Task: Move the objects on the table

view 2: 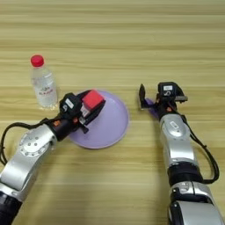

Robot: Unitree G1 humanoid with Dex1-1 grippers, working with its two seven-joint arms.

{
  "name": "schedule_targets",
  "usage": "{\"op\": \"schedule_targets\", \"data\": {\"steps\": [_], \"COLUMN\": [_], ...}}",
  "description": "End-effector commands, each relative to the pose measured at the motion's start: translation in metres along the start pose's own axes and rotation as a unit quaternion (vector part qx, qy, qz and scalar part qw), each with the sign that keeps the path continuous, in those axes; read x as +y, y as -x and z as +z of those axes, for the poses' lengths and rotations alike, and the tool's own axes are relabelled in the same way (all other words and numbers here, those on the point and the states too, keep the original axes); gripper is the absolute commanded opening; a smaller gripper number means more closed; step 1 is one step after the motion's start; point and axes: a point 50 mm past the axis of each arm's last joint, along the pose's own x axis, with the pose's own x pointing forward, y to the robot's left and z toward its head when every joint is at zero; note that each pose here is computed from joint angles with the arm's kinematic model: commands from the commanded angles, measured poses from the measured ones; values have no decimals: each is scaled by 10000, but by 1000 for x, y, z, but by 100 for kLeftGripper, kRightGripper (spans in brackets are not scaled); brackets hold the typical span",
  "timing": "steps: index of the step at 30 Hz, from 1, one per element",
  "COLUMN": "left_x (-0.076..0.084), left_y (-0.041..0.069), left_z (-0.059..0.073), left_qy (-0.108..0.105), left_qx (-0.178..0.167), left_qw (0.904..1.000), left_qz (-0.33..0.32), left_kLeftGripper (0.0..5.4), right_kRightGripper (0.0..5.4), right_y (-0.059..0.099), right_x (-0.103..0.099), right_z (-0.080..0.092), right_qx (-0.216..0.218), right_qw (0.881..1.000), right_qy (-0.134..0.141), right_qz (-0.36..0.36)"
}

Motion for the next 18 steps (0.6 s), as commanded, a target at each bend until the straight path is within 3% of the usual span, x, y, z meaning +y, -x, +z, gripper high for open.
{"op": "schedule_targets", "data": {"steps": [1, 5, 18], "left_x": [12, 26, 45], "left_y": [15, 28, 66], "left_z": [-6, -16, -34], "left_qy": [20, 20, 120], "left_qx": [255, 499, 974], "left_qw": [9995, 9976, 9891], "left_qz": [205, 476, 1094], "left_kLeftGripper": [218, 218, 218], "right_kRightGripper": [540, 540, 540], "right_y": [-3, -4, -5], "right_x": [2, 3, 4], "right_z": [3, 3, 3], "right_qx": [-5, -4, 8], "right_qw": [10000, 10000, 10000], "right_qy": [-12, -13, -3], "right_qz": [12, 18, 21]}}
